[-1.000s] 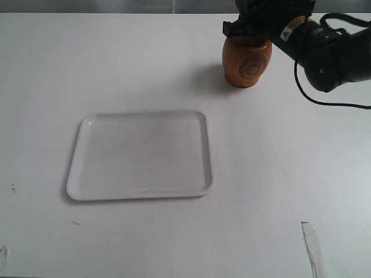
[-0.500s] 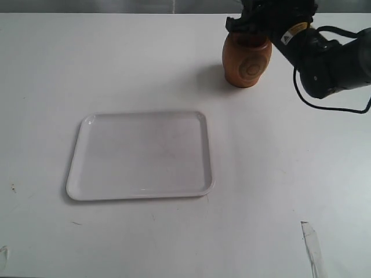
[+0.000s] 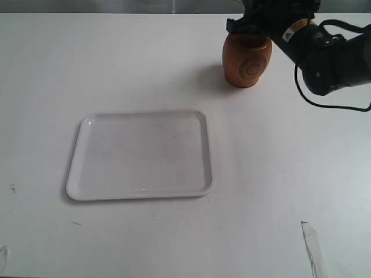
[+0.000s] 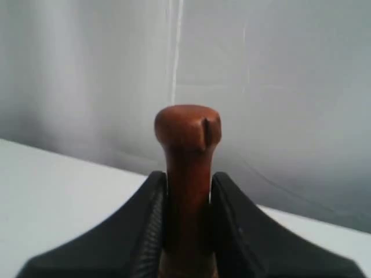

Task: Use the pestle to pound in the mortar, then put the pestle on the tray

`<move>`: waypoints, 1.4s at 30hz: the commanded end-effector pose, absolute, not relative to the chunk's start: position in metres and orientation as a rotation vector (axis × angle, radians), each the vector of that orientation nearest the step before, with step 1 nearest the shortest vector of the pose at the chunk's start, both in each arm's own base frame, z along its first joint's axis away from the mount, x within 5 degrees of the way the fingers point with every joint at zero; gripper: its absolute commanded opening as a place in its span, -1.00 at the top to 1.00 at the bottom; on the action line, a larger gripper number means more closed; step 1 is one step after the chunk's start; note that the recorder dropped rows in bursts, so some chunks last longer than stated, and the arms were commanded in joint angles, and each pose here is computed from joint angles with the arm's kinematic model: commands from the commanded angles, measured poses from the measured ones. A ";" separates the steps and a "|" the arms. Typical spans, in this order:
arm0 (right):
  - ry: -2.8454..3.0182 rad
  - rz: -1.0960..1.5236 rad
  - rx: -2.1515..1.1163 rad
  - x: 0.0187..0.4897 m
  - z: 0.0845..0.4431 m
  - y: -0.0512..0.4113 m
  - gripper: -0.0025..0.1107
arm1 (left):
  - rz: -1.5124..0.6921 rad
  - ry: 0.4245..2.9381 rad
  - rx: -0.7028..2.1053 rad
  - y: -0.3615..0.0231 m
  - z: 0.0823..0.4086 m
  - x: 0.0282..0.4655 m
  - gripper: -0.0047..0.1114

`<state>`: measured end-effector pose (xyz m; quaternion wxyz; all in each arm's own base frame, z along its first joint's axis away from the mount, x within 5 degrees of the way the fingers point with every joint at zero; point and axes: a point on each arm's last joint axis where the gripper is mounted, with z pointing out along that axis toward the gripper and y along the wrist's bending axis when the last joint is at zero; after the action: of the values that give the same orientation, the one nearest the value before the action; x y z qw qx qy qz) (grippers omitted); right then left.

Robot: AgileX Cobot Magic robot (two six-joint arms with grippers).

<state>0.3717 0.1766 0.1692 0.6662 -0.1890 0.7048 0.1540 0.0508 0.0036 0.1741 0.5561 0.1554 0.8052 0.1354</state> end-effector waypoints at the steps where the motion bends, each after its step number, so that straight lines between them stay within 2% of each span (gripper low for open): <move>1: 1.698 0.336 -0.457 0.374 0.130 0.178 0.96 | 0.302 1.897 0.361 0.003 0.174 0.051 0.92; 3: 1.732 0.342 -0.453 0.374 0.118 0.178 0.96 | 0.302 1.897 0.361 0.003 0.174 0.051 0.92; 6: 1.713 0.350 -0.449 0.374 0.121 0.178 0.96 | 0.302 1.897 0.361 0.003 0.174 0.051 0.92; 16: 1.444 0.365 -0.413 0.365 0.214 0.175 0.96 | 0.302 1.897 0.361 0.003 0.174 0.051 0.92; 19: 1.408 0.364 -0.412 0.361 0.230 0.173 0.96 | 0.302 1.897 0.361 0.003 0.174 0.051 0.92; 23: 1.441 0.354 -0.461 0.362 0.220 0.176 0.96 | 0.302 1.897 0.361 0.003 0.174 0.051 0.92; 32: 1.643 0.345 -0.520 0.371 0.144 0.181 0.96 | 0.302 1.897 0.361 0.003 0.174 0.051 0.92; 35: 1.680 0.344 -0.526 0.372 0.128 0.181 0.96 | 0.302 1.897 0.361 0.003 0.174 0.051 0.92; 38: 1.666 0.347 -0.523 0.372 0.131 0.181 0.96 | 0.302 1.897 0.361 0.003 0.174 0.051 0.92; 42: 1.556 0.358 -0.497 0.370 0.166 0.181 0.96 | 0.302 1.897 0.361 0.003 0.174 0.051 0.92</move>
<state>0.3731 0.1822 0.1486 0.6585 -0.2191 0.7023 0.1587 0.0508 0.0036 0.1741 0.5561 0.1554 0.8052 0.1354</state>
